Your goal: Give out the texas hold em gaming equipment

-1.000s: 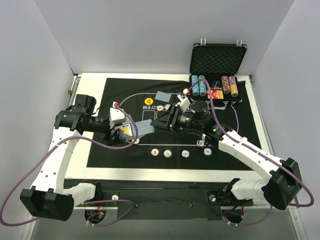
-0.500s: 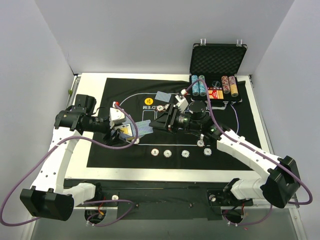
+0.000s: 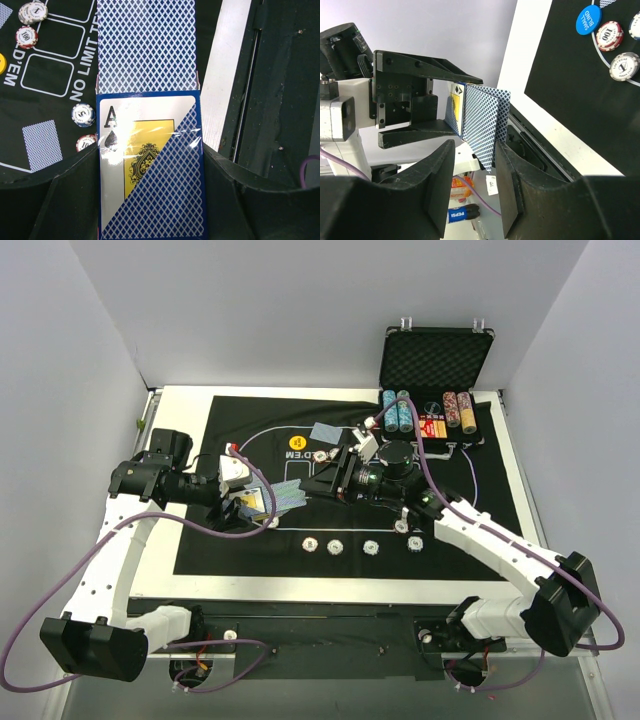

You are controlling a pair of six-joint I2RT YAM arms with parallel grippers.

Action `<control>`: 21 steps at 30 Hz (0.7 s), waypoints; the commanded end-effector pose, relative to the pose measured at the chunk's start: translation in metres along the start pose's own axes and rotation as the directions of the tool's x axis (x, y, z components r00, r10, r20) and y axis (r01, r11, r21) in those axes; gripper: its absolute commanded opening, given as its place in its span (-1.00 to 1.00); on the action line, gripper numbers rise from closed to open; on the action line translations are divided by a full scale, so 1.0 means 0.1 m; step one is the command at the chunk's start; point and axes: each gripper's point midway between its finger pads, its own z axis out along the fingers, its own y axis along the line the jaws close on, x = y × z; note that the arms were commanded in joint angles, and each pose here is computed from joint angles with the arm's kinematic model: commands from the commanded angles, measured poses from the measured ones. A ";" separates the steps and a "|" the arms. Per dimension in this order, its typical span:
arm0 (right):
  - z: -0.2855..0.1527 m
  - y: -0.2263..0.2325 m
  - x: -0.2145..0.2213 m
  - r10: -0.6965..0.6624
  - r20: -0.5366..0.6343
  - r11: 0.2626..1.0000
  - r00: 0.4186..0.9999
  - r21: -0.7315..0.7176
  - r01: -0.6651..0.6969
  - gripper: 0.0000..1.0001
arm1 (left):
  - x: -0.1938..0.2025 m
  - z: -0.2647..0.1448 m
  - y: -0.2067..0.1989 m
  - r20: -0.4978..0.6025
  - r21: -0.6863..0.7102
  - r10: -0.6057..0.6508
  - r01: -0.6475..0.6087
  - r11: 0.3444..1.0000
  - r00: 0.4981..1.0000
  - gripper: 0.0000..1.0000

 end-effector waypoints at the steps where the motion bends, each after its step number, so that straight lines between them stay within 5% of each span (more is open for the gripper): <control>1: 0.02 0.19 0.03 -0.015 -0.007 0.996 1.000 -0.083 0.015 -0.33 | -0.21 -0.05 0.01 0.073 -0.015 0.065 -0.064 0.998 0.995 -0.76; 21: 0.06 0.12 0.05 0.008 -0.011 0.996 1.000 -0.090 -0.009 -0.34 | -0.23 -0.06 0.01 0.075 -0.018 0.071 -0.070 0.997 0.995 -0.76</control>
